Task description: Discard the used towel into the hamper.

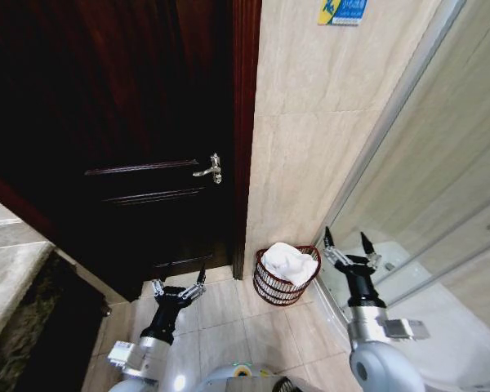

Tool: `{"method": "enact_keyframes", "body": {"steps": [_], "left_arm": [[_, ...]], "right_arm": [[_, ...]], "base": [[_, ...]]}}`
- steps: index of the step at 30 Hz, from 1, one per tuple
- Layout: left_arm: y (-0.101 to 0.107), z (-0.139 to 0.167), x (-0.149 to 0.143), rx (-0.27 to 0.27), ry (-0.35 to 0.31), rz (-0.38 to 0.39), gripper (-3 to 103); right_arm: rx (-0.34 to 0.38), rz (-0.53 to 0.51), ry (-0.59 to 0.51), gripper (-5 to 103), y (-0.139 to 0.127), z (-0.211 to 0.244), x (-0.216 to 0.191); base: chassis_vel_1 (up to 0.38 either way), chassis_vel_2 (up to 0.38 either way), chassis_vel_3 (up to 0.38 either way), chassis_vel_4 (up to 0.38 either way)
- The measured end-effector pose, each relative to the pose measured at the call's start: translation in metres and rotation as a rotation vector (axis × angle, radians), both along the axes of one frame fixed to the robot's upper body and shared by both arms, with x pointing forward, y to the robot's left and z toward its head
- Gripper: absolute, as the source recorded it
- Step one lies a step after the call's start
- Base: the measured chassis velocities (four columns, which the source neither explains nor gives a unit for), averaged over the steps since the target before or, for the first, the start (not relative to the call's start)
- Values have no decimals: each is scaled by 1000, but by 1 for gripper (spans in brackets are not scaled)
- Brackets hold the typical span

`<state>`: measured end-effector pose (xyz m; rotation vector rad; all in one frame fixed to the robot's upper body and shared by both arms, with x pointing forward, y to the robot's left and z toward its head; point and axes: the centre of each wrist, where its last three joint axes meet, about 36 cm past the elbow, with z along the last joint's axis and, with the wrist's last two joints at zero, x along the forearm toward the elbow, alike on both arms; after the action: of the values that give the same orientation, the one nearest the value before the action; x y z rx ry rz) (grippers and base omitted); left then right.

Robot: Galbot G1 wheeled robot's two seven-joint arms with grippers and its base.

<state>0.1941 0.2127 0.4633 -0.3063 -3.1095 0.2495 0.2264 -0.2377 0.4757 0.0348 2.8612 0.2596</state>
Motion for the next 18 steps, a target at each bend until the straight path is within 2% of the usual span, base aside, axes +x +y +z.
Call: {"method": "enact_keyframes", "body": {"steps": [5, 18], "left_arm": [[0, 0, 0, 0, 0, 0, 100], [0, 0, 0, 0, 0, 0, 100]], "right_arm": [[2, 47, 10, 100, 20, -9, -11], [-49, 76, 2, 100, 29, -15, -29]], "base": [[0, 0, 0, 0], [0, 0, 0, 0]]}}
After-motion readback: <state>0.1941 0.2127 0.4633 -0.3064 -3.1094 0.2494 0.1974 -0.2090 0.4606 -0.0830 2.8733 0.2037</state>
